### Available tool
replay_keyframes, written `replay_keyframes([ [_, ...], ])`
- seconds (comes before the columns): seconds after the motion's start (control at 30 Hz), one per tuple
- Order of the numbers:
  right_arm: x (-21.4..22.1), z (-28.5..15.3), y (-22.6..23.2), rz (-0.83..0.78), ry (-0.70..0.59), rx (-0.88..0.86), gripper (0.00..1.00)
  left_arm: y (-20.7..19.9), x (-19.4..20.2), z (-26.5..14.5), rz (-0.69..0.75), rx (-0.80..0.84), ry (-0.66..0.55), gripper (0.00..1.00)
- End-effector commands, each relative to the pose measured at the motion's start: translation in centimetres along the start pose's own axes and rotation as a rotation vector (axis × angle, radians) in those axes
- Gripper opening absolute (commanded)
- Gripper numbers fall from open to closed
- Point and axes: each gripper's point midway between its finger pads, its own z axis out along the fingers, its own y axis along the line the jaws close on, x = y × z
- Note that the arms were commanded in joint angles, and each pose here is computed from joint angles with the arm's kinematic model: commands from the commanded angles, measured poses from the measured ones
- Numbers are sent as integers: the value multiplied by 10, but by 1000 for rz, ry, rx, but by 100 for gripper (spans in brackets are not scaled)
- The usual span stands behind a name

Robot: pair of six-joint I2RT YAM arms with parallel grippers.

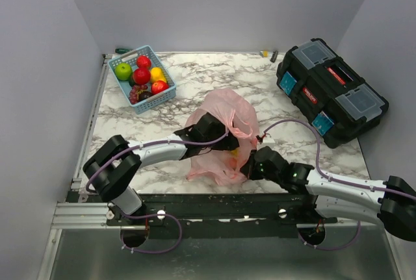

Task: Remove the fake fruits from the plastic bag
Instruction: Take out the fake fruit from the plastic bag.

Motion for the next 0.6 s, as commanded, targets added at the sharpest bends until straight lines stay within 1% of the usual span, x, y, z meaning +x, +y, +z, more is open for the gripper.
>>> replay_keyframes([
  [0.0,-1,-2,12,-21,0,-63,1,-3,-4,14,-223,-53,34,66],
  [0.1,-3,-4,13,-26,-1,-61,1,-3,3,27,-335,-73,90,67],
  [0.27,-5,-7,12,-34,-10,-55,1,9,19,42,-453,-186,164,69],
  [0.37,-7,-10,13,-33,-14,-64,1,11,19,46,-481,-204,160,71],
  [0.43,-7,-10,11,-35,-24,-63,1,8,19,51,-492,-189,164,72],
  [0.57,-6,-11,8,-36,-21,-57,1,6,26,63,-477,-201,199,80],
])
